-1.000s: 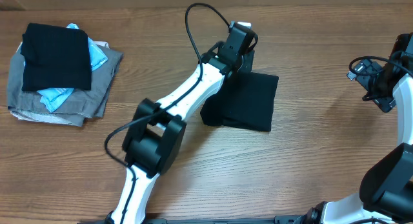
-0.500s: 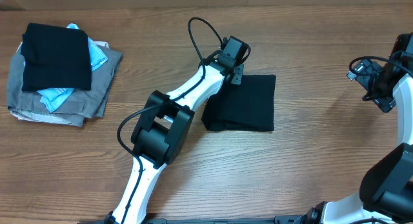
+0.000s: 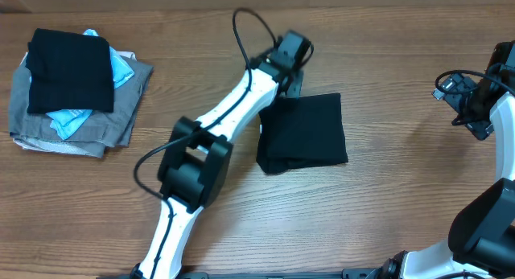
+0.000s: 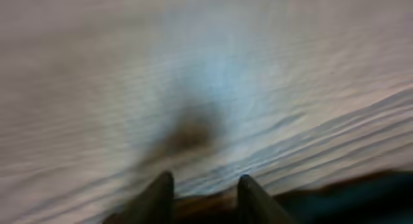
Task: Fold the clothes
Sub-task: 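Move the left gripper from the stack toward the folded black bundle, then grasp the folded black bundle's left edge with the left gripper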
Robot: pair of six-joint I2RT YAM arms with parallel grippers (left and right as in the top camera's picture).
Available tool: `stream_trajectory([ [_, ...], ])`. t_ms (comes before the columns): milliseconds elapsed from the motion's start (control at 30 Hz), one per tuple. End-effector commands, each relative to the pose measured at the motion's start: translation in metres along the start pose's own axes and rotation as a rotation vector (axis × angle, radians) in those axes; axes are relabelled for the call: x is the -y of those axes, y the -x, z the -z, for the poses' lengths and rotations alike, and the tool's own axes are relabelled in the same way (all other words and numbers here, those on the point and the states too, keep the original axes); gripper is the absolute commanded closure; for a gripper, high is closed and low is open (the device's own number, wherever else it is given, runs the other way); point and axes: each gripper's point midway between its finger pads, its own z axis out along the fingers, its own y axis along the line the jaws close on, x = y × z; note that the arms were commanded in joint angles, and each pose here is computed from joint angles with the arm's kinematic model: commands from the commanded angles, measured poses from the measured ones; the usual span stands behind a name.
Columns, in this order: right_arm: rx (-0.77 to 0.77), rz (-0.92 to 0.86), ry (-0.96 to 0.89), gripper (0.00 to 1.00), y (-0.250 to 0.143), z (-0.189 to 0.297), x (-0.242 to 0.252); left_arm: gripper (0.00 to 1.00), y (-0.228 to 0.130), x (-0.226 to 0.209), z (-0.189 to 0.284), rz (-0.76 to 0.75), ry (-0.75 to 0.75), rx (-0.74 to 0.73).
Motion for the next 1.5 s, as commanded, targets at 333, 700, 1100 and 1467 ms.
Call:
stream_trajectory([
  [333,0.012,0.001,-0.006,0.0,0.002,0.002,0.001,0.21,-0.001,-0.017,0.102,0.009,-0.014,-0.119],
  [700,0.012,0.001,-0.006,0.0,0.002,0.002,0.001,0.0,-0.069,-0.01,0.052,0.003,-0.051,-0.404],
  [1100,0.012,0.001,-0.006,0.0,0.002,0.002,0.001,0.0,-0.095,-0.024,0.012,-0.011,0.031,-0.478],
  [1467,0.012,0.001,-0.006,0.0,0.002,0.002,0.001,0.0,-0.095,-0.034,0.002,0.0,0.039,-0.481],
])
